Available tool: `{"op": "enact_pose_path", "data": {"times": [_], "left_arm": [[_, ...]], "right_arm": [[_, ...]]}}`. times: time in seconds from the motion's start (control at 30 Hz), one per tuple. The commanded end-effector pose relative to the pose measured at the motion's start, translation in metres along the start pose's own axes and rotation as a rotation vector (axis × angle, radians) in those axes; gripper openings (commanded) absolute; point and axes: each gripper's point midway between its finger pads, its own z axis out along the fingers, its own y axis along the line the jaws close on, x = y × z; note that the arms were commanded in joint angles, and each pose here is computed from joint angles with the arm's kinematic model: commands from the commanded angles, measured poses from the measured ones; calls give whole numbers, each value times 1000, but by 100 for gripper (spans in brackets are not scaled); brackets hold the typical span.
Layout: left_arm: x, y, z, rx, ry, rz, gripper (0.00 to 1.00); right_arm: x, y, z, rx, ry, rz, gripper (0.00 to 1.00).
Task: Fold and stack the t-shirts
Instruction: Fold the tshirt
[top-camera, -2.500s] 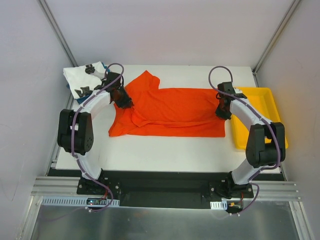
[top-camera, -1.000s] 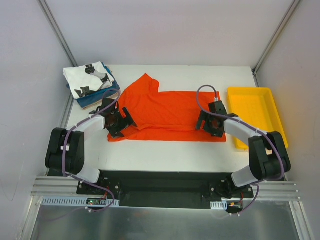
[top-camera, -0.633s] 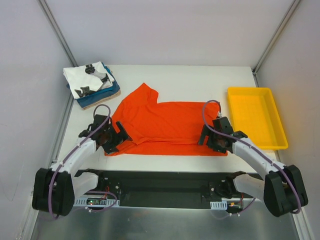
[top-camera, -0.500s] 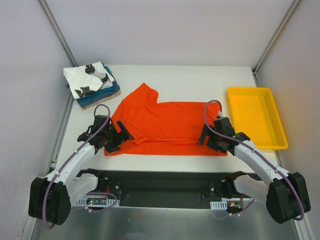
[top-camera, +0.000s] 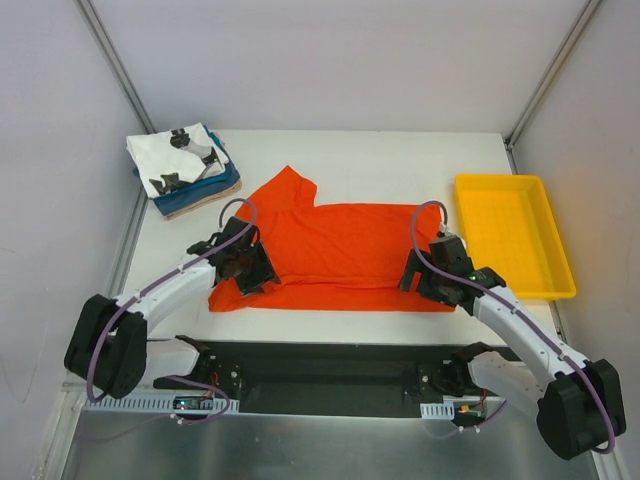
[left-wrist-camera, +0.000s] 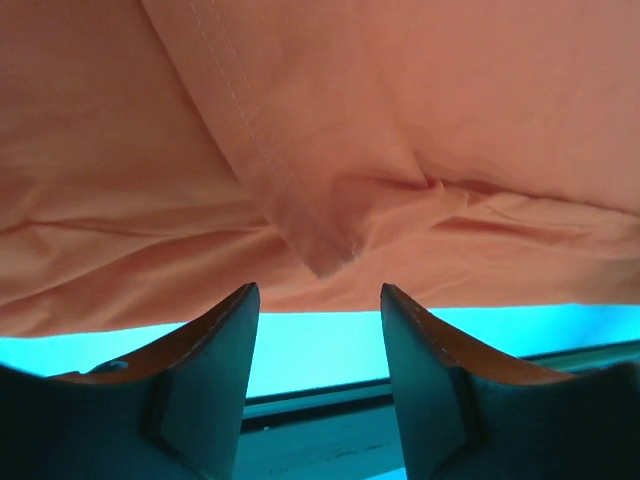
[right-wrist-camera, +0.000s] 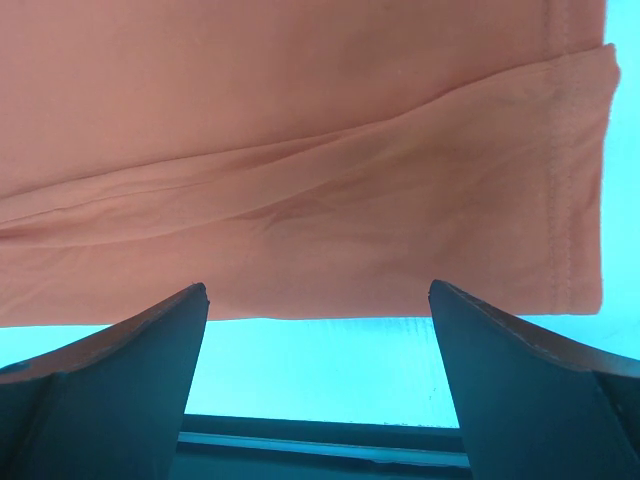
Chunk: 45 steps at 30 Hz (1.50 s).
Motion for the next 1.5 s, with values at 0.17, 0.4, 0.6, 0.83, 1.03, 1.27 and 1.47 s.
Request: {"op": "enact_pose_path", "data": {"times": [0.17,0.4,0.6,0.83,1.03,1.27,1.47], "left_arm": [[-12,-17,21,-34,24,44,28],[-18,-26,26,-33,33,67,0],[-23,-40,30,-10,52,139,0],[-26,-54,44,-2,107,248,0],[-39,-62,48,-39,108,339,0],[-52,-62,51,-105,131,417,1],[-60,-75,54,-95,160,485,6]], "right_arm": [[-1,-14,-4,70,-20,-17,97],[-3,-19,-6,90,-37,-18,97],[-4,-20,-6,100,-40,-25,97],[-8,-24,-9,125,-47,-39,97],[-14,-26,-13,144,-65,-54,97],[-18,-27,-14,162,-65,-68,97],[-20,-29,-13,180,-63,-72,97]]}}
